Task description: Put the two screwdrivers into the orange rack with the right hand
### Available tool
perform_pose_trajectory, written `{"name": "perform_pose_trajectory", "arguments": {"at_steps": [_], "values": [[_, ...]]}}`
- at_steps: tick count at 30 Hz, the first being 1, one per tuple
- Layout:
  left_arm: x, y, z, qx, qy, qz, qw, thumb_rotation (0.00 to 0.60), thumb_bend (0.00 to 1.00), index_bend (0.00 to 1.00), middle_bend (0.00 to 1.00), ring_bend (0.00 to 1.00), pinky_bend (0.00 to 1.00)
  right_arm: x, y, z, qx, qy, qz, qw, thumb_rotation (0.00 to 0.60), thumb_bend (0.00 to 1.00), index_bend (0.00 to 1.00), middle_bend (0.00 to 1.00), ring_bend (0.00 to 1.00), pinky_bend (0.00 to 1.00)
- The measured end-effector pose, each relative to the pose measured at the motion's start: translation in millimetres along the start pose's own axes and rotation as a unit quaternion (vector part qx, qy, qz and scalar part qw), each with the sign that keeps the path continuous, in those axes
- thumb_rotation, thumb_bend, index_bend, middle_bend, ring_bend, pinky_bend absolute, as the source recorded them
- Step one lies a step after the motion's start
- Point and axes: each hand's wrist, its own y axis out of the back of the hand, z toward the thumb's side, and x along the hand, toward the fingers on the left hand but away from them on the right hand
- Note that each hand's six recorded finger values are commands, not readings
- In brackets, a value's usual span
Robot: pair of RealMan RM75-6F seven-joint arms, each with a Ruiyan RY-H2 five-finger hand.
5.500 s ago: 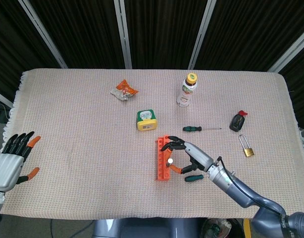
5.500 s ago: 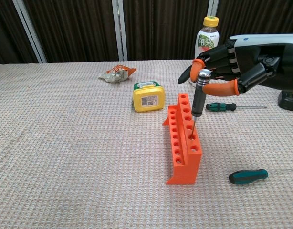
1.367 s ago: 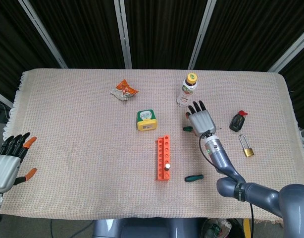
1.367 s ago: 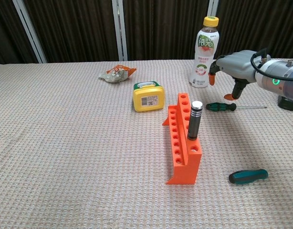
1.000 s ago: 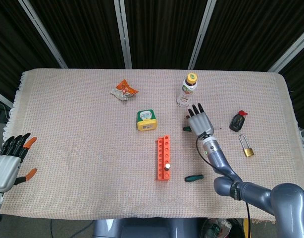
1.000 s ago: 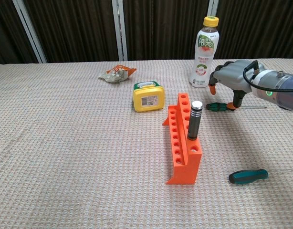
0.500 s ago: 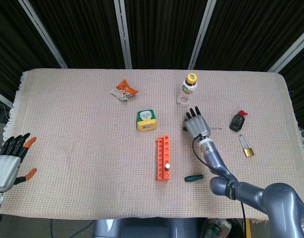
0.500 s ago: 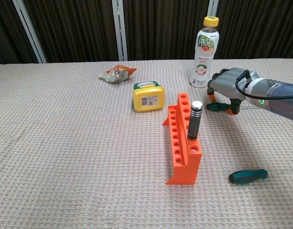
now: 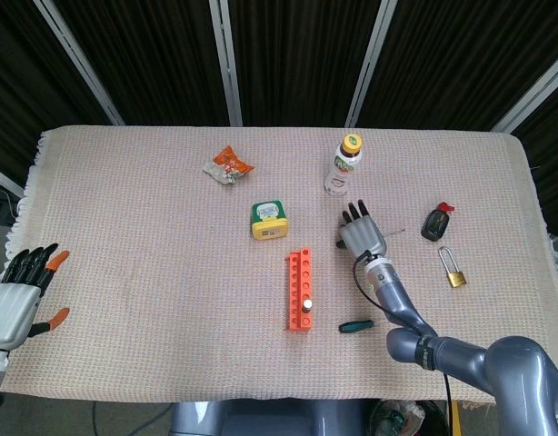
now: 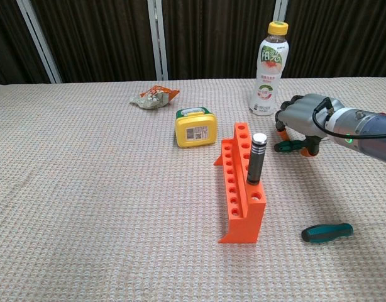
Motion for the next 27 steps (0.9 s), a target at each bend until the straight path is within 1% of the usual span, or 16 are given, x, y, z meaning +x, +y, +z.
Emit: {"name": "perform_pose_trajectory", "arguments": {"at_steps": [11, 14, 20, 24, 27], "values": [[-1.2, -1.5, -2.4, 0.000, 0.005, -0.004, 1.0000, 0.600, 0.24, 0.09, 0.00, 0.00, 0.00, -2.9, -3.6, -2.2, 0.000, -0.006, 0.005, 1.0000, 0.600, 0.28, 0.49, 0.13, 0.00, 0.00], [-1.0, -1.7, -2.5, -0.001, 0.005, -0.004, 1.0000, 0.600, 0.24, 0.09, 0.00, 0.00, 0.00, -3.6, -4.8, -2.9, -0.001, -0.008, 0.007, 0.9999, 0.600, 0.31, 0.50, 0.13, 0.00, 0.00], [-0.9, -1.1, -2.7, -0.001, 0.005, -0.003, 1.0000, 0.600, 0.24, 0.09, 0.00, 0.00, 0.00, -4.5, -9.5, -7.5, -0.014, -0.017, 0.013, 0.9997, 0.600, 0.45, 0.55, 0.17, 0.00, 0.00], [-1.2, -0.7, -3.1, -0.002, 0.005, -0.002, 1.0000, 0.600, 0.24, 0.09, 0.00, 0.00, 0.00, -2.2, -7.4, -12.9, -0.047, -0.022, 0.011, 0.9986, 0.600, 0.51, 0.57, 0.18, 0.00, 0.00], [-1.3, -0.1, -3.0, -0.003, 0.004, 0.000, 1.0000, 0.600, 0.24, 0.09, 0.00, 0.00, 0.00, 1.7, -3.9, -19.0, -0.078, -0.025, 0.009, 0.9966, 0.600, 0.53, 0.57, 0.18, 0.00, 0.00]]}}
